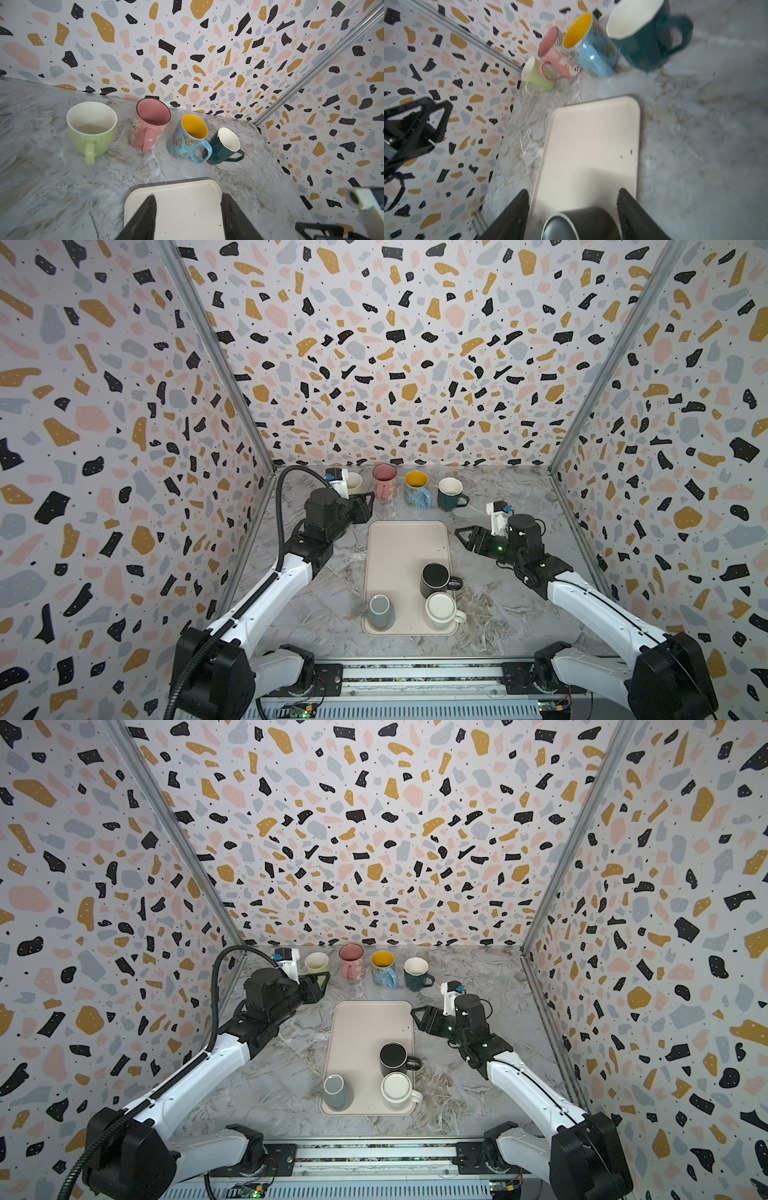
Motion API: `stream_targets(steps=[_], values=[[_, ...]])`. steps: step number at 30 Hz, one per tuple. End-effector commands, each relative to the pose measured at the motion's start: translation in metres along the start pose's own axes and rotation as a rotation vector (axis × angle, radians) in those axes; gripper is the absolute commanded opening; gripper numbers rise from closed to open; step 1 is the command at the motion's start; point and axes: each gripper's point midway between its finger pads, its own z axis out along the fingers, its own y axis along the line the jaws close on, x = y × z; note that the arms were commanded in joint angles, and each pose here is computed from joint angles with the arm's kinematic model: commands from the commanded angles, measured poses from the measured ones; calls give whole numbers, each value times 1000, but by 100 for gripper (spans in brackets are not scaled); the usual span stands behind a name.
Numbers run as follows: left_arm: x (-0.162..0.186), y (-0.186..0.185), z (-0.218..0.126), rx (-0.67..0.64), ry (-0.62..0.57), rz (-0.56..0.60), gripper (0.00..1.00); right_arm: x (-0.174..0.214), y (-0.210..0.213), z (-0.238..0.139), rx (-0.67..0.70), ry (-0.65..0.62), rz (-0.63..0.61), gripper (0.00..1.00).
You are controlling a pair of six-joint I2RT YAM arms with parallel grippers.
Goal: Turn the mug right side up
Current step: 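Move the right gripper to the upside-down black mug on the tray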
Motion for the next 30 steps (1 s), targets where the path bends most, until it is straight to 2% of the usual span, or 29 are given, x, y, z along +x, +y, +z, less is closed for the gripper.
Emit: stream_targets(steps=[1,8,14,30], values=[[-21,-8,-9,17,-62,5,53,37,6,-13,-47,116,192,69],[-17,-9,-16,32,-69,-12,57,80,-7,-27,-64,181,349,72],[-16,-10,-22,43,-76,-22,62,106,-19,-22,-110,227,494,73],[-18,-8,-28,20,-81,-3,65,96,-18,3,-189,203,582,71]])
